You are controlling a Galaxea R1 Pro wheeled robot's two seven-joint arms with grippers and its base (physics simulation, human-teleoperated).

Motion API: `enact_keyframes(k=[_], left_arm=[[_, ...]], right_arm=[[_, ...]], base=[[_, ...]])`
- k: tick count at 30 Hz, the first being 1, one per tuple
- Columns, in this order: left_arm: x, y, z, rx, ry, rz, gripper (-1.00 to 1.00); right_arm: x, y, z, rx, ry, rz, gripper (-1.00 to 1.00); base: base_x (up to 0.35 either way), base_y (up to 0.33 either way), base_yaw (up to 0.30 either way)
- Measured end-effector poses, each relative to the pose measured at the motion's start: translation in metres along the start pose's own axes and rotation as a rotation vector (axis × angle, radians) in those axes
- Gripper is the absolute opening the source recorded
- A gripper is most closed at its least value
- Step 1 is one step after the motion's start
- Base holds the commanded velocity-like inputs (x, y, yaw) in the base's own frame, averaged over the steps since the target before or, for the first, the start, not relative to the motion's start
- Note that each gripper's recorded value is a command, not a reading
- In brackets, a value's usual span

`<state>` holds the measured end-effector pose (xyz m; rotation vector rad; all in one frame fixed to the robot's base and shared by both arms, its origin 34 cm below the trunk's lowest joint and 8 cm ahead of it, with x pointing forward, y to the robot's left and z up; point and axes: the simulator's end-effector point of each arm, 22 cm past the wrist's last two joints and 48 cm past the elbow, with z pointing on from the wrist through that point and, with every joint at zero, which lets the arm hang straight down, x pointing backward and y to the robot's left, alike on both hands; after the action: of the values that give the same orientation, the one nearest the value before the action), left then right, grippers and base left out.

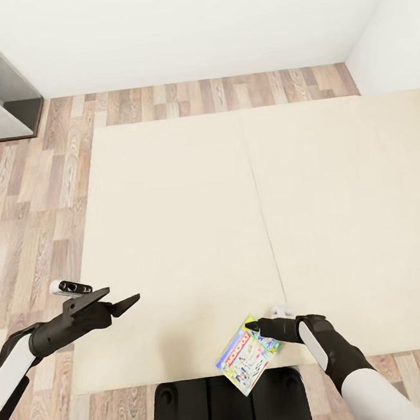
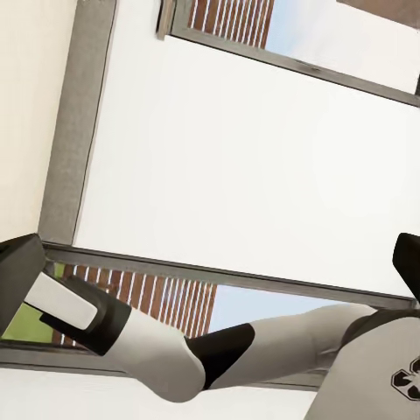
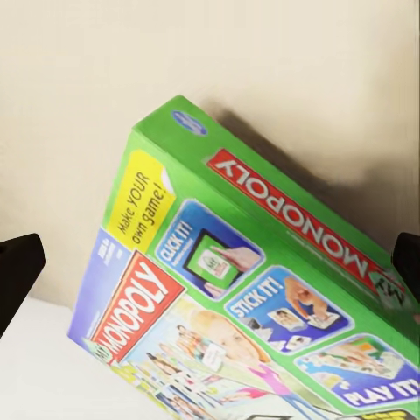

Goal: Put all the toys in the child's room - the three board games (two on the bed and one on the table), the two jigsaw puzzles on the table, and the tennis ball on the table - inside the toy box on the table in the child's room.

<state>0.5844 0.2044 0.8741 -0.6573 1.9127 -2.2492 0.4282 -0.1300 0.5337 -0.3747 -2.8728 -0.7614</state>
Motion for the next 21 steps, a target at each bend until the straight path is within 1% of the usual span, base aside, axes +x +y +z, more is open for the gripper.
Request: enact_keyframes(k=[4,10,15,21], left_arm=[[-0.0002,0.0001,-0.0001,-0.001,-0.001,0.001,1.0],[-0.0004,0.0005,-0.0005,-0.002,-0.002,0.0,1.0],[-0.0005,0.0007,-0.0006,-0.002,-0.002,0.0,1.0],[-0.0006,0.0009,-0.0009,-0.002,-0.003,-0.001,1.0]], right_arm=[[-0.0004,-0.0028,-0.001,0.004,0.0,0.0,1.0],[0.001,-0.0018,0.0008,0.012,0.002,0.001,1.0],[0.0013,-0.002,0.0012,0.016,0.002,0.002,1.0],[0.0013,-0.0026,0.0011,0.018,0.002,0.002,1.0]], base=[[0.0,0.16,0.0],[0.0,0.046,0.0],[0.0,0.136,0.0],[0.0,0.027,0.0]])
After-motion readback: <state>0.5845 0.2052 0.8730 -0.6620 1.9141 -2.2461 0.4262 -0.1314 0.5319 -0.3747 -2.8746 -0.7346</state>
